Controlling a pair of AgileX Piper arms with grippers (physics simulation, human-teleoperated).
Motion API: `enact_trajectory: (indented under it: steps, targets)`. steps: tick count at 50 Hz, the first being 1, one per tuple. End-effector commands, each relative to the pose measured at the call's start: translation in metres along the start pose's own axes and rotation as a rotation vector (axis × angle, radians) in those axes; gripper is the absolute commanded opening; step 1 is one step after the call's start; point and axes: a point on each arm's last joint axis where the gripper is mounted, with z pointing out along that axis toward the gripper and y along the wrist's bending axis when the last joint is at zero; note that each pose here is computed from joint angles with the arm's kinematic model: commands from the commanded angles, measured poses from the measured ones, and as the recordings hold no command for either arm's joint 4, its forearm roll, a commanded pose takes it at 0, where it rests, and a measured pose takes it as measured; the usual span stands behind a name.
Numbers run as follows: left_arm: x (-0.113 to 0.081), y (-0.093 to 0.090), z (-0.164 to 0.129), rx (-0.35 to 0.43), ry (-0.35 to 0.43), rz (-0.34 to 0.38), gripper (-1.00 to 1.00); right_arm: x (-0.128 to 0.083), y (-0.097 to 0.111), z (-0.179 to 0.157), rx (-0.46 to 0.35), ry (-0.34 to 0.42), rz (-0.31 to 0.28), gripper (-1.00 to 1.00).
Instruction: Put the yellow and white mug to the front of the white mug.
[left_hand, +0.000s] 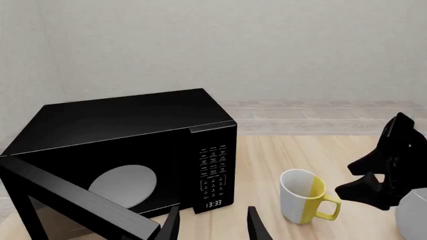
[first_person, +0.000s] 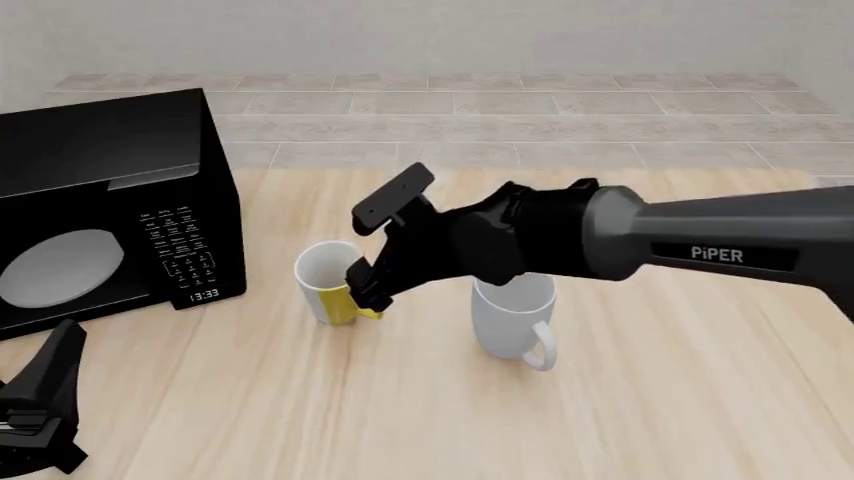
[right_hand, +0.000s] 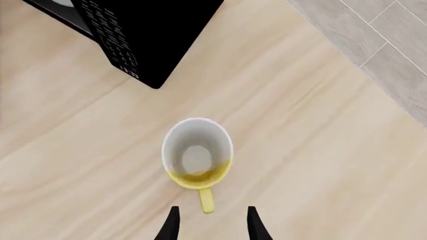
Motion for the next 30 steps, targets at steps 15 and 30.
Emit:
enact_trajectory:
  steps: [15, 30]
  targets:
    - [-0.001, 0.0, 0.0, 0.001, -0.007, 0.0, 1.0, 0.014, 0.001, 0.026, -0.004, 0.037, 0.017, 1.0]
    - [-0.001, 0.0, 0.0, 0.001, -0.006, 0.0, 1.0, 0.021, 0.002, 0.042, -0.005, 0.055, 0.027, 1.0]
